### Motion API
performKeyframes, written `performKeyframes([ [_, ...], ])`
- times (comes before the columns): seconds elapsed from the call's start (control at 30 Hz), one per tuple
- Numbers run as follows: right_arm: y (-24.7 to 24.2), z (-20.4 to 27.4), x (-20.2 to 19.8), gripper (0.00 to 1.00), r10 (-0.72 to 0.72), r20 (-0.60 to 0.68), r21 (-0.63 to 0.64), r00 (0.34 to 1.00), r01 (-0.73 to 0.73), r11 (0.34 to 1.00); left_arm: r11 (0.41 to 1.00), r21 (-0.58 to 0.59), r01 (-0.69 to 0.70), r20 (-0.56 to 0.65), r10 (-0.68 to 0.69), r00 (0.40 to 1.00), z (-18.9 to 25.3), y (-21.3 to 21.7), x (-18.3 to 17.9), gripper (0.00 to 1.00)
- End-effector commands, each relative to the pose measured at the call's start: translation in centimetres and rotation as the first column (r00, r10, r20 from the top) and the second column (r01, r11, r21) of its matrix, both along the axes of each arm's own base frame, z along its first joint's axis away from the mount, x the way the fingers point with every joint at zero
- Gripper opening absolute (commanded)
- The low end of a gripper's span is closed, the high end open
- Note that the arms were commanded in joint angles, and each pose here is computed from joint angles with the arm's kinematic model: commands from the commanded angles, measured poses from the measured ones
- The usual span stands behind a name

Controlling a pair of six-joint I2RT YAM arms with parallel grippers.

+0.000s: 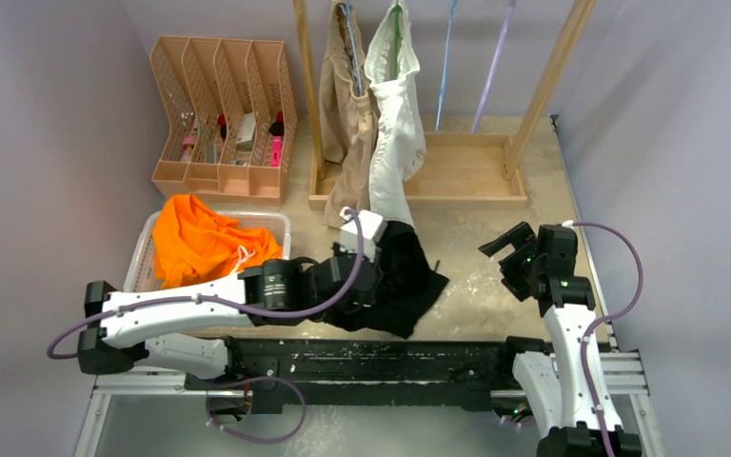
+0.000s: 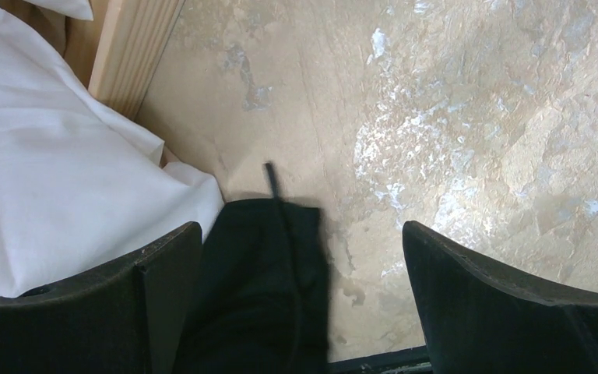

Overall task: Remove the shorts from the hanger
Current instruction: Pick up the shorts at the center of the board, then place the shorts in the basket.

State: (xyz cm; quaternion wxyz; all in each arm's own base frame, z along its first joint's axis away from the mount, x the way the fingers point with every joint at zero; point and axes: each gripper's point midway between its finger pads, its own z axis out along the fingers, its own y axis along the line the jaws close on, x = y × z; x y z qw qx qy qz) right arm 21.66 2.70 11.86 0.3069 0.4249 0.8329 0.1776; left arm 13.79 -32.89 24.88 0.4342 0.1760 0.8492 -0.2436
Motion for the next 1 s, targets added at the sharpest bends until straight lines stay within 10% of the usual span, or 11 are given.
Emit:
performKeyframes([
  [0.0,0.3,2.0,0.8,1.0,0.023,0.07,0.003,0.997,-0.023,1.0,0.963,-0.096,-0.252,0.08,0.26,0.962,4.7,5.8,2.5,0.0],
  [0.5,-1.8,5.5,1.7,1.0,-0.024,0.145,-0.106,0.989,0.039,0.994,0.727,-0.084,-0.681,0.421,0.645,0.637,13.9,19.1,7.2,0.0],
  [0.97,-1.8,5.8,1.2,1.0,-0.009,0.156,-0.123,0.988,0.028,0.992,0.523,-0.167,-0.836,0.406,0.809,0.425,22.4,28.6,8.6,0.0],
])
